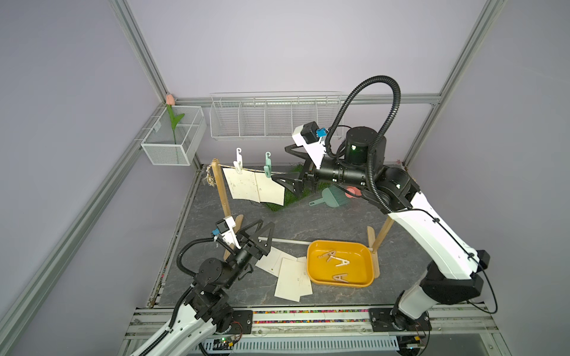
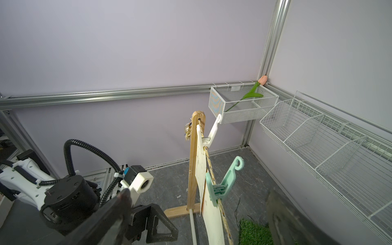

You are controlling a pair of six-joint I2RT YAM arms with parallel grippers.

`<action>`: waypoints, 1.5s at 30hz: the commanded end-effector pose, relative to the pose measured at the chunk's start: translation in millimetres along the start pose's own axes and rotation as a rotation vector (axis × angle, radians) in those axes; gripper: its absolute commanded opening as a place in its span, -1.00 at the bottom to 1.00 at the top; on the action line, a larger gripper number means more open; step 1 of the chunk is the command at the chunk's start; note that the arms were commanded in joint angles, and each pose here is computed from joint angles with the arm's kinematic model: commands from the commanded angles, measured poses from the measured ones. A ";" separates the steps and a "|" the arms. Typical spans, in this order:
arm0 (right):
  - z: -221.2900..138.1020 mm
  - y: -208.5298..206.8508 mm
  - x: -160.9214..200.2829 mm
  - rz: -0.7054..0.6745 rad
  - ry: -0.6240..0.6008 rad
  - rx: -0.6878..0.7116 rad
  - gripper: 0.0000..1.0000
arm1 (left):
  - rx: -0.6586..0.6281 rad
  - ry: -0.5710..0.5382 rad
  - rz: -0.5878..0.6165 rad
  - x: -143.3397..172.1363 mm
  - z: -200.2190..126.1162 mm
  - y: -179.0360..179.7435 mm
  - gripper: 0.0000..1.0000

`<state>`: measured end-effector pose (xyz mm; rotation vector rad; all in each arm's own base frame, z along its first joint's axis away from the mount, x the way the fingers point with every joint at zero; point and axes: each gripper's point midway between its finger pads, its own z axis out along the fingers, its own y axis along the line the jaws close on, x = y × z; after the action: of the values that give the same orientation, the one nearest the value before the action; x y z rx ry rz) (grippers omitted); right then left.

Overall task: Remove the postcards from the strings
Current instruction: Pinch the postcard on the clothesline.

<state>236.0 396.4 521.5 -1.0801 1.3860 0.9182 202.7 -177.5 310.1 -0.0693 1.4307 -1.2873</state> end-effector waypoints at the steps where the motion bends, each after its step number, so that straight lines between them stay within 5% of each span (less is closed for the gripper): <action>1: 1.1 4.9 -1.3 -0.016 -0.002 -0.023 0.96 | 0.158 -0.009 -0.087 -11.1 5.7 -28.6 0.98; 10: 4.2 -1.9 0.4 -0.024 0.003 -0.006 0.94 | 0.228 0.096 -0.154 0.9 41.1 -32.5 0.98; 29: 20.8 -17.2 12.2 0.013 0.020 0.005 0.95 | 0.161 -0.082 -0.144 -36.9 62.4 7.8 0.78; 45: 51.5 -34.5 27.6 0.026 0.050 0.023 0.96 | 0.163 -0.119 -0.131 -40.0 45.6 6.3 -0.10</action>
<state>280.5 431.1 482.4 -1.0864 1.4776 0.8897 255.8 -184.3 344.3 -0.1107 1.2487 -1.4911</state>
